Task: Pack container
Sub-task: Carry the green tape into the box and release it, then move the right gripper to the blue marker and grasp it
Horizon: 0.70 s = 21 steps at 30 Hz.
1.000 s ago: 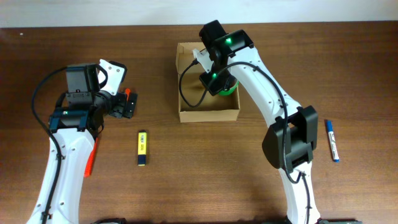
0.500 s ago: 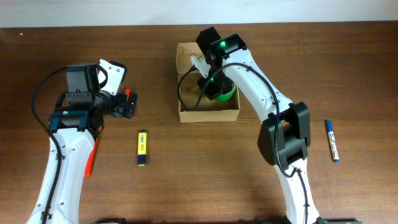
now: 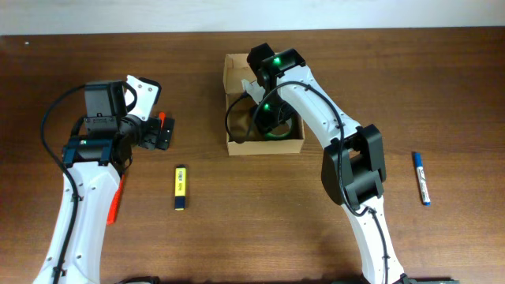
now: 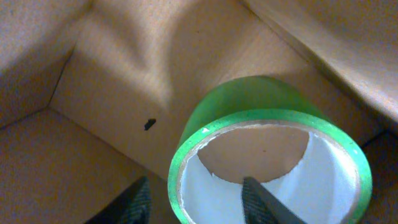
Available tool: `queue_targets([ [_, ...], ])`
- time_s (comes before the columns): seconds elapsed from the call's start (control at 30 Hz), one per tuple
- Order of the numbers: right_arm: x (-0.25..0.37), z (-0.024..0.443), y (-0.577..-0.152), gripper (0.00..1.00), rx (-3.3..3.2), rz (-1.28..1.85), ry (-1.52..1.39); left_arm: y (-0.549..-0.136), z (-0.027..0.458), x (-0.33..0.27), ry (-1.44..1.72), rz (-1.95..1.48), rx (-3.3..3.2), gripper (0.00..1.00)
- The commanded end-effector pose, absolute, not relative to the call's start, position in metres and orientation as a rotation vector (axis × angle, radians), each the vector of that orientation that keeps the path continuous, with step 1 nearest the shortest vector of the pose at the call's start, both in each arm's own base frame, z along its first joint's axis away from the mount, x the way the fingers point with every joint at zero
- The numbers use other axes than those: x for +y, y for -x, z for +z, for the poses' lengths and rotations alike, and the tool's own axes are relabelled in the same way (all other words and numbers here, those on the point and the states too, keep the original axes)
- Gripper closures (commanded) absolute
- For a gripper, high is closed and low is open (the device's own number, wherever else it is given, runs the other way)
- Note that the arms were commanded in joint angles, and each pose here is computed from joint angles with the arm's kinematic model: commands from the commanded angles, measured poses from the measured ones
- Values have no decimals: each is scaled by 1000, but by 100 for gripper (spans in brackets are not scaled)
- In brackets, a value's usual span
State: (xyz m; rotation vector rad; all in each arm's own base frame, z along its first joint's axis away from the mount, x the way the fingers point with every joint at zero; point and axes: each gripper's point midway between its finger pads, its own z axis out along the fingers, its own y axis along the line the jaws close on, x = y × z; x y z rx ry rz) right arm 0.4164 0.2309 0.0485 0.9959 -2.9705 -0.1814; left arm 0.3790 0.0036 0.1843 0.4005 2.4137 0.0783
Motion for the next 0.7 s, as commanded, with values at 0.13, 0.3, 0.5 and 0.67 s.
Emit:
queue_targets([
  [0.13,234,77,-414,50,-3001,-199,-1004,-383,189,5,-409,88,2402,0],
  [0.3,216,186,-441,41,-3285,-19,-958,-383,189,5,-409,88,2402,0],
  [0.5,156,254,-441,37,-3475,201,-686,-384,188,8,-418,113,2405,1],
  [0.67,47,302,-392,26,-3612,255,-299,-385,188,9,-419,123,2400,0],
])
